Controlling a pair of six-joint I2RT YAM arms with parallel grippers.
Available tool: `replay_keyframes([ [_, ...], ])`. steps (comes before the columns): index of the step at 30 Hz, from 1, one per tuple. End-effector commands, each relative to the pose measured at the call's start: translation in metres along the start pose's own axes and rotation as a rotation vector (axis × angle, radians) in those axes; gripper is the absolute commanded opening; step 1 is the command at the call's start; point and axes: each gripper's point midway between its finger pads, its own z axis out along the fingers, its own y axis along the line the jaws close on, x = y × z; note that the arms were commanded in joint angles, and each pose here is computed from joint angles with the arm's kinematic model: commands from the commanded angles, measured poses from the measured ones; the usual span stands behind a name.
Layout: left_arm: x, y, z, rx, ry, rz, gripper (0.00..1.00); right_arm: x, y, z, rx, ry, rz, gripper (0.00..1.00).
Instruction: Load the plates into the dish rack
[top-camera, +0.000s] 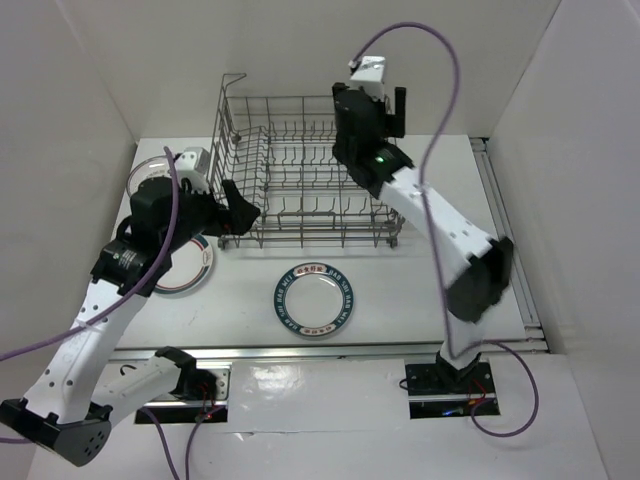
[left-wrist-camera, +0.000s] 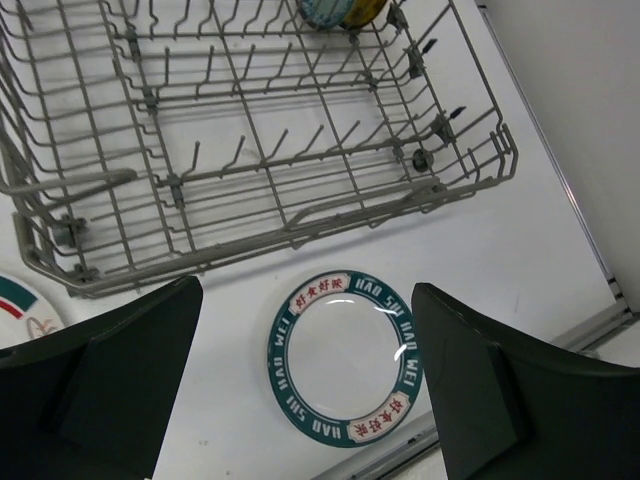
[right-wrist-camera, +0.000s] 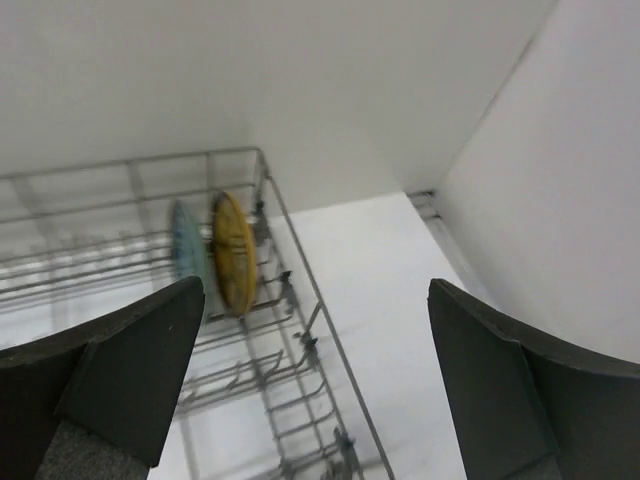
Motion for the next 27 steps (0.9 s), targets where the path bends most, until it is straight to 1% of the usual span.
replay_keyframes([
  [1,0.016,-0.007,-0.004,0.053,0.025,-0.062,1.0,-0.047,-0.04,-0.077,-0.161,-0.046,0.104,1.0],
  [2,0.032,-0.004,-0.001,0.052,0.06,-0.093,1.0,-0.062,-0.066,-0.1,-0.216,-0.053,0.181,1.0],
  [3,0.035,-0.004,-0.006,0.054,0.054,-0.101,1.0,-0.052,-0.067,-0.108,-0.28,-0.036,0.176,1.0],
  [4,0.043,-0.002,-0.007,0.05,0.064,-0.118,1.0,-0.054,-0.056,-0.13,-0.411,-0.037,0.204,1.0],
  [5,0.059,0.003,-0.004,0.039,0.087,-0.153,1.0,-0.055,-0.061,-0.143,-0.455,-0.041,0.217,1.0],
  [6,0.065,0.002,-0.005,0.05,0.093,-0.171,1.0,-0.055,-0.077,-0.158,-0.488,-0.051,0.227,1.0],
  [7,0.069,0.002,-0.008,0.054,0.083,-0.205,1.0,-0.055,-0.076,-0.177,-0.538,-0.049,0.249,1.0],
  [8,0.076,0.004,-0.008,0.053,0.086,-0.206,1.0,-0.055,-0.08,-0.186,-0.561,-0.052,0.25,1.0],
  [9,0.091,0.009,-0.004,0.04,0.108,-0.249,1.0,-0.054,-0.09,-0.197,-0.585,-0.047,0.262,1.0],
  [11,0.103,0.013,-0.006,0.028,0.108,-0.303,1.0,-0.056,-0.091,-0.215,-0.642,-0.052,0.275,1.0],
  [12,0.12,0.021,-0.003,0.0,0.131,-0.323,1.0,-0.055,-0.097,-0.222,-0.658,-0.05,0.292,1.0],
  [14,0.134,0.028,0.002,-0.018,0.14,-0.352,1.0,-0.056,-0.094,-0.235,-0.732,-0.053,0.29,1.0],
  [15,0.153,0.034,0.005,-0.036,0.168,-0.382,1.0,-0.057,-0.094,-0.242,-0.77,-0.051,0.301,1.0],
  [18,0.172,0.029,0.014,0.016,0.188,-0.428,1.0,-0.065,-0.086,-0.259,-0.892,-0.063,0.31,1.0],
  [19,0.194,0.034,0.017,0.015,0.224,-0.446,1.0,-0.067,-0.083,-0.263,-0.92,-0.07,0.317,1.0],
  [21,0.212,0.036,0.025,0.04,0.229,-0.482,1.0,-0.071,-0.077,-0.273,-0.986,-0.077,0.319,1.0],
  [26,0.243,0.048,0.037,0.025,0.248,-0.506,1.0,-0.076,-0.074,-0.286,-1.068,-0.087,0.337,1.0],
  [27,0.246,0.047,0.039,0.04,0.253,-0.507,0.99,-0.076,-0.073,-0.288,-1.078,-0.087,0.336,1.0],
])
